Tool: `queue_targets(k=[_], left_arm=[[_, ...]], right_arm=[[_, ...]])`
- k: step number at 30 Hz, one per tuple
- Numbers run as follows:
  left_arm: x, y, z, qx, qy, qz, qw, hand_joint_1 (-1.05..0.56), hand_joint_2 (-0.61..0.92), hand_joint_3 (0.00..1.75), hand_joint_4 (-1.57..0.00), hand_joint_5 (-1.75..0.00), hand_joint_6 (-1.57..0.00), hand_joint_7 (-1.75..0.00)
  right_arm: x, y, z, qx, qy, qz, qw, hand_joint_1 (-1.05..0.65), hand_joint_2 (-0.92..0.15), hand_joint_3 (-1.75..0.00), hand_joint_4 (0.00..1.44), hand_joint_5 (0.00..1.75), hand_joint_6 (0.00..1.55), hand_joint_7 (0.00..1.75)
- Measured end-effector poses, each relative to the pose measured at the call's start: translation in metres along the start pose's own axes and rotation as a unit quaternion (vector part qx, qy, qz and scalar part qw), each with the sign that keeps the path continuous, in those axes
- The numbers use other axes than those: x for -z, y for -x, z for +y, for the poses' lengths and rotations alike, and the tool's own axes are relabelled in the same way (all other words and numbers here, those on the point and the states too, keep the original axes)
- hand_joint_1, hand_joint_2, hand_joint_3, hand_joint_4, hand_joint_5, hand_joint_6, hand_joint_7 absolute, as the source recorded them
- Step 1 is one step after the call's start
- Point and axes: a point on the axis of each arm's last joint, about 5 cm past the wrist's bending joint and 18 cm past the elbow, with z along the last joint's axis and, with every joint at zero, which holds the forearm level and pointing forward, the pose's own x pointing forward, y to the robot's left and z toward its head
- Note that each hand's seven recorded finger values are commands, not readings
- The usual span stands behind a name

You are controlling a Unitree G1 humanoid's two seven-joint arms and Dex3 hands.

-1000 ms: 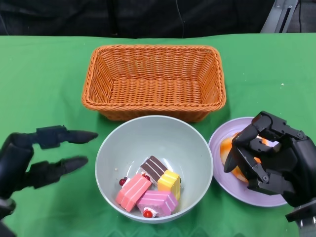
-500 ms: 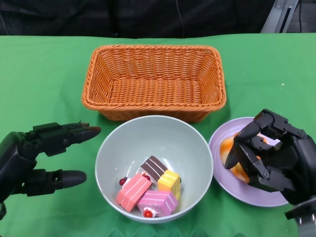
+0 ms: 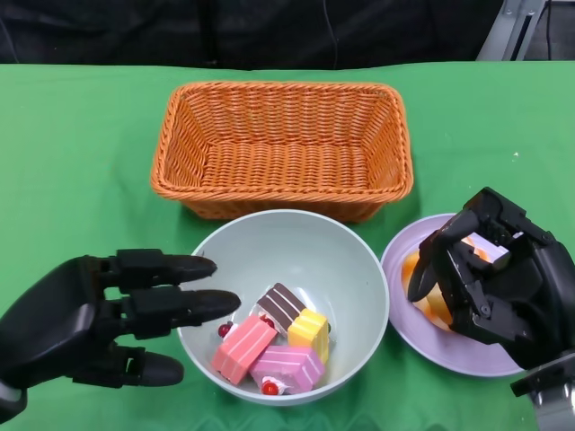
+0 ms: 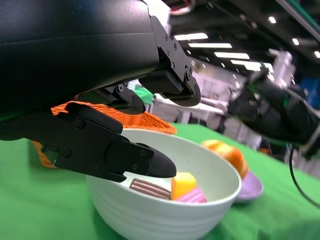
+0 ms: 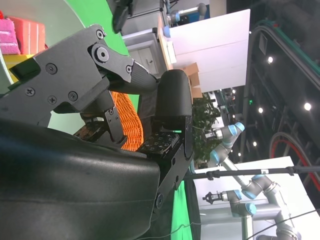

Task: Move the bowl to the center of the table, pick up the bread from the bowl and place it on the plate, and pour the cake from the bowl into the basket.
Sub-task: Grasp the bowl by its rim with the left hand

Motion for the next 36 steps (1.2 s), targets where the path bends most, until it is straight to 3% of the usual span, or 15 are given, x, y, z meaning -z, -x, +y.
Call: queue_targets(k=[6, 11, 14, 21, 36], left_arm=[[0.005, -0.006, 0.000, 0.053, -0.026, -0.014, 0.998, -0.39, 0.92, 0.18, -0.58, -0.02, -0.56, -0.02], [0.011, -0.010, -0.007, 0.094, -0.089, -0.019, 0.991, -0.43, 0.92, 0.15, -0.75, -0.08, -0.70, -0.06], [0.013, -0.014, -0.011, 0.122, -0.113, -0.037, 0.985, -0.43, 0.92, 0.18, -0.78, -0.08, -0.73, -0.05], [0.019, -0.027, -0.013, 0.141, -0.140, -0.074, 0.977, -0.43, 0.92, 0.16, -0.82, -0.07, -0.81, -0.05], [0.024, -0.037, -0.015, 0.168, -0.145, -0.083, 0.971, -0.45, 0.92, 0.15, -0.85, -0.05, -0.85, -0.03]], right_arm=[[0.000, 0.000, 0.000, 0.005, -0.004, -0.002, 1.000, -0.14, -0.50, -1.15, 0.76, 1.61, 0.63, 1.36], [-0.003, 0.001, 0.003, 0.006, -0.008, -0.004, 1.000, -0.11, -0.52, -1.15, 0.77, 1.60, 0.64, 1.35], [-0.004, 0.002, 0.007, 0.005, -0.007, -0.004, 1.000, -0.12, -0.51, -1.16, 0.77, 1.61, 0.65, 1.35], [-0.002, 0.004, 0.012, 0.004, -0.006, 0.001, 1.000, -0.13, -0.47, -1.22, 0.76, 1.63, 0.65, 1.36], [-0.004, 0.007, 0.015, 0.010, -0.003, 0.007, 1.000, -0.13, -0.46, -1.19, 0.74, 1.62, 0.67, 1.31]])
